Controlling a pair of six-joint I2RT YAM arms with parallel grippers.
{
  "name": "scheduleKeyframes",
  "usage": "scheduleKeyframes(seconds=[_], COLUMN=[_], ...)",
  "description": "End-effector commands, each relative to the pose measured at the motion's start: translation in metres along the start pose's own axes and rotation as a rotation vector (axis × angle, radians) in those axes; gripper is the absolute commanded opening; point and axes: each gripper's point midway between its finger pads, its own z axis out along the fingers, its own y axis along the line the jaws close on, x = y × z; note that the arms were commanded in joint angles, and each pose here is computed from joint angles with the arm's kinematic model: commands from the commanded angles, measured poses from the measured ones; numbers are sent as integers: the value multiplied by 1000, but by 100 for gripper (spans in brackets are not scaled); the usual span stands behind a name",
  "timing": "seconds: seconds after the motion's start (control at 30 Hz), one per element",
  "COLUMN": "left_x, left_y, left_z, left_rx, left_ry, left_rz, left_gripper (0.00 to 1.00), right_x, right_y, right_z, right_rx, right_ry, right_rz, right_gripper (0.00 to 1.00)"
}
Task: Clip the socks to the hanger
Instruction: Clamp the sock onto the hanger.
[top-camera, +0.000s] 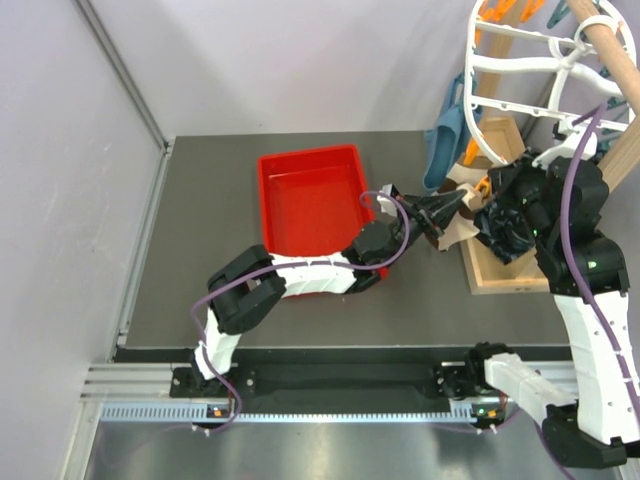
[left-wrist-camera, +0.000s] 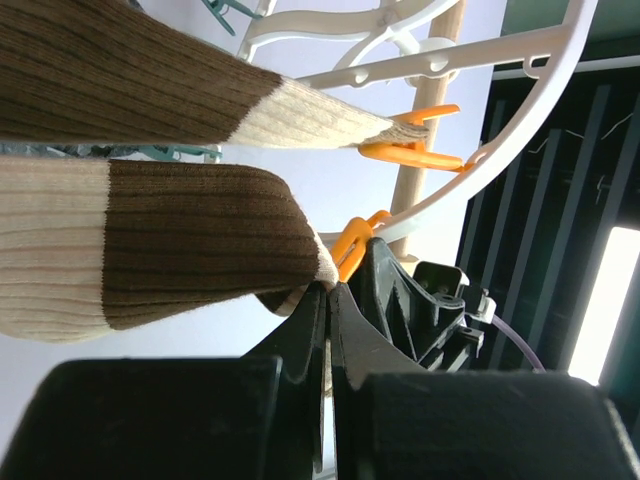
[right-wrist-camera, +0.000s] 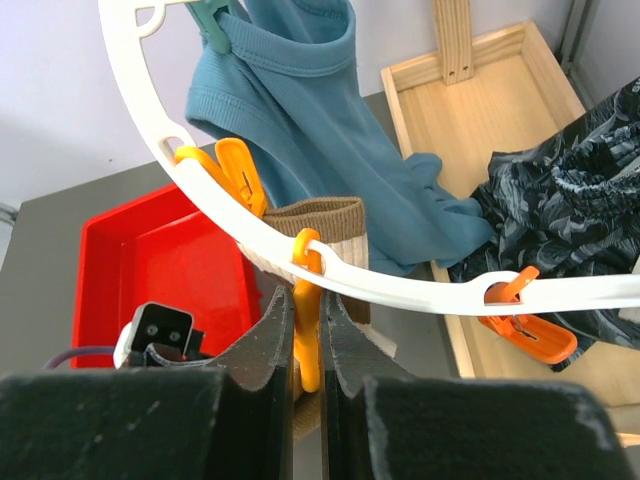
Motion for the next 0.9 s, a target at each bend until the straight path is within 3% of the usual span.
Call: scheduleKeyframes(seconds=[0.0, 0.27, 0.6, 0.87], left_x=[14, 14, 16, 17], left_y=[-36, -37, -37, -33], left_z=[2, 6, 10, 11], left_rx=[117, 124, 128, 127], left_ry=[42, 46, 50, 54], left_rz=[-152, -153, -150, -155], left_gripper=[0, 0, 0, 0], right_x=[28, 30, 30, 27], right_y=[6, 5, 5, 5], right_z=[-8, -10, -11, -14], right_rx=[-57, -55, -56, -56], right_ry=[107, 116, 116, 113], right_rz=[1, -8, -14, -16], right_gripper=[0, 0, 32, 43])
